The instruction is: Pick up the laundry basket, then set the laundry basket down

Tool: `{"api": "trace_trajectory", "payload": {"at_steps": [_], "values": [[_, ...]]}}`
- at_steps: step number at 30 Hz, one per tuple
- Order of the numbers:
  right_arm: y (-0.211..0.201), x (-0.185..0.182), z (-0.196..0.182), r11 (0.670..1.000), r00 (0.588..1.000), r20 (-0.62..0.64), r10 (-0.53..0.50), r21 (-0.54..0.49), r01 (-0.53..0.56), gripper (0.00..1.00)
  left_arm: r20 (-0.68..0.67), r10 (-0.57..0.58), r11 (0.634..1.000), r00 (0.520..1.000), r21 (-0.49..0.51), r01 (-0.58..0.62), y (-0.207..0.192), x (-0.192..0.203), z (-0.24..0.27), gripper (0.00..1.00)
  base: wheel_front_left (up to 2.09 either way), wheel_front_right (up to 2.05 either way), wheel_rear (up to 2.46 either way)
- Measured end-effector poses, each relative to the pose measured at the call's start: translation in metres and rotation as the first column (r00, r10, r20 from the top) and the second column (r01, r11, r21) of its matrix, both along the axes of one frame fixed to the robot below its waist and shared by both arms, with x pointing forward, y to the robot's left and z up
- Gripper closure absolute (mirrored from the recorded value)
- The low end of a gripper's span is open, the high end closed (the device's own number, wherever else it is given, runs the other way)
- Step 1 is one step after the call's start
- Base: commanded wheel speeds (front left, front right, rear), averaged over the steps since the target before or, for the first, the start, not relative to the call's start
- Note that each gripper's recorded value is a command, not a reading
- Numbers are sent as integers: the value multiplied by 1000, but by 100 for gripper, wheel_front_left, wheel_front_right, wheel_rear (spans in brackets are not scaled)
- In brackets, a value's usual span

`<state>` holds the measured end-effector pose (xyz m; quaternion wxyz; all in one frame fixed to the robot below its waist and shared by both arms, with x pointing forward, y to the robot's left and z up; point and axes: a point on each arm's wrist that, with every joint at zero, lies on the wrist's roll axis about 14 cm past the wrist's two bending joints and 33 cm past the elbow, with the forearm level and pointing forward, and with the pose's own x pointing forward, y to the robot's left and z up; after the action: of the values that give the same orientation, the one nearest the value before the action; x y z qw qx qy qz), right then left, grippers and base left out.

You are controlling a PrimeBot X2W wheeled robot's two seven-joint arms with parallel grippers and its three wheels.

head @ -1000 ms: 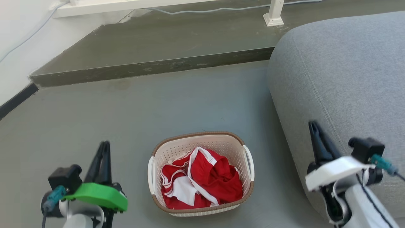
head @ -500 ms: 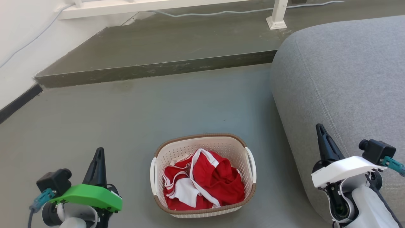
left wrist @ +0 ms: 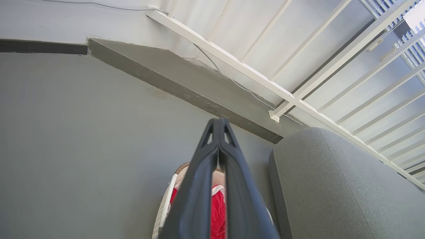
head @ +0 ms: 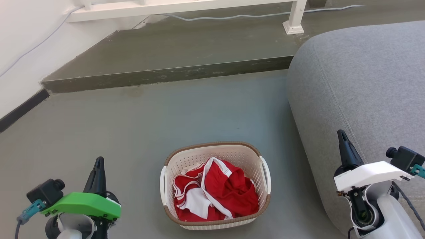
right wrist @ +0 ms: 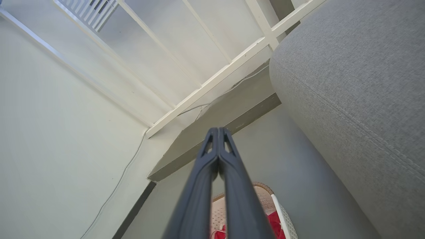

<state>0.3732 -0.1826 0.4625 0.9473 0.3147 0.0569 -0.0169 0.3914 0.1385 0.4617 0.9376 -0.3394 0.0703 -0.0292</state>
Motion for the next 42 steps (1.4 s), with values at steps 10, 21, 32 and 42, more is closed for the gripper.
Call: {"api": "trace_trajectory", "payload": {"at_steps": [10,21,32,42], "values": [[-3,1,1,991,999,-14,-30,131,31,100,-28,39,993,999,-113,-42,10,-1,0,100,0,0,0],[-9,2,1,963,998,-31,-56,261,63,100,-54,61,968,997,-241,-72,17,-3,1,100,0,0,0],[-13,4,4,915,997,-35,-73,394,81,100,-73,83,926,994,-362,-104,24,-4,3,100,0,0,0],[-14,5,6,853,995,-42,-89,512,98,100,-82,102,872,991,-473,-129,32,-6,7,100,0,0,0]]}}
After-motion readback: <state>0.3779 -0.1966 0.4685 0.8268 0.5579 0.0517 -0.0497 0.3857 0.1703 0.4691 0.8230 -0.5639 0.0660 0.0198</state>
